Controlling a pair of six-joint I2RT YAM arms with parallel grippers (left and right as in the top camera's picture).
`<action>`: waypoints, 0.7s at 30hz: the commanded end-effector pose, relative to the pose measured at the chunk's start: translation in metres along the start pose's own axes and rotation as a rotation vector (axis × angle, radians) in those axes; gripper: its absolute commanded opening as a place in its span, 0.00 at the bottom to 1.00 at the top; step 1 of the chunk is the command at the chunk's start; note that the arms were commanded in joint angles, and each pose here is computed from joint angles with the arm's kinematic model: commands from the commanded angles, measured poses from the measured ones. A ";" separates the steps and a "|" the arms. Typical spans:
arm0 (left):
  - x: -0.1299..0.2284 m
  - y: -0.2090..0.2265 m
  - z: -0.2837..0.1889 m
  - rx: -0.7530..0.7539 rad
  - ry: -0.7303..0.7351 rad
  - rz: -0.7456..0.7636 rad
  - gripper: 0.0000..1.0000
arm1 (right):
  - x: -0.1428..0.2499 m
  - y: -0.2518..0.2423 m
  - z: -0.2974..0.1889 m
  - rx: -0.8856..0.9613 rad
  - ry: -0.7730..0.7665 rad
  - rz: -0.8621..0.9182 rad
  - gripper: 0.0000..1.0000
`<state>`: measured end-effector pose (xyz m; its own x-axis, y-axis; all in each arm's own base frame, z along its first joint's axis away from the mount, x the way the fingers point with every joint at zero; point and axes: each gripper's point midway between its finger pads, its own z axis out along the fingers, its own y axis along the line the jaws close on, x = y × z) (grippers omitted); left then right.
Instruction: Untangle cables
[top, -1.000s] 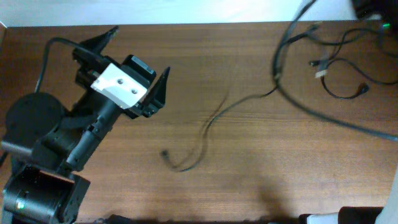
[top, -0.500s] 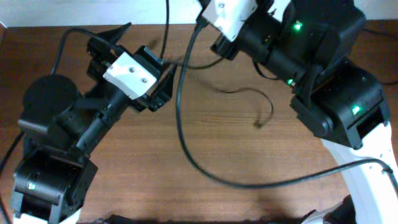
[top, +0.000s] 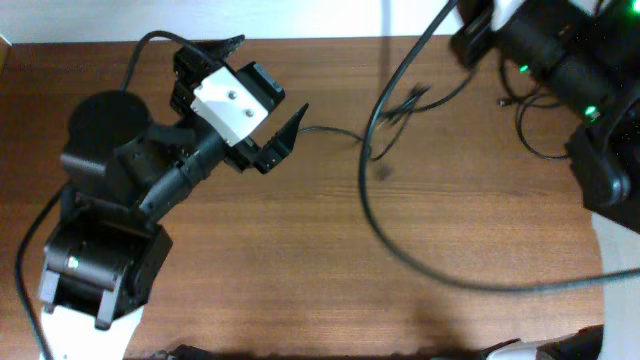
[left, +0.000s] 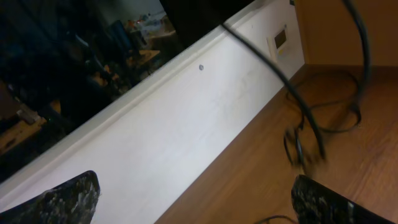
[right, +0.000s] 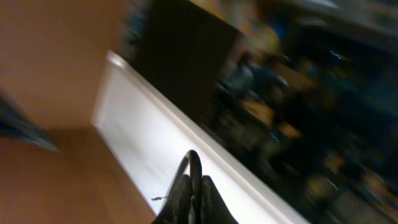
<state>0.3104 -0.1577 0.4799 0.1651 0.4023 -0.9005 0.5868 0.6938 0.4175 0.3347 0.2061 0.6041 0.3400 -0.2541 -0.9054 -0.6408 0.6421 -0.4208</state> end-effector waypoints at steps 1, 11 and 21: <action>-0.008 -0.001 -0.010 -0.006 -0.023 -0.005 0.99 | -0.044 0.055 -0.009 -0.195 -0.131 0.042 0.04; -0.008 -0.001 -0.012 -0.005 -0.024 -0.005 0.99 | 0.081 -0.034 -0.036 -0.013 0.239 0.243 0.04; -0.023 -0.002 -0.032 -0.028 -0.067 0.012 0.99 | 0.096 -0.002 -0.005 0.069 0.391 0.117 0.04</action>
<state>0.2947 -0.1528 0.4922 0.1973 0.3920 -0.8985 0.5720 0.6984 0.4303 0.3195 0.2642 0.5133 0.0526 -0.3637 -0.9300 -0.8174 0.5193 -0.2493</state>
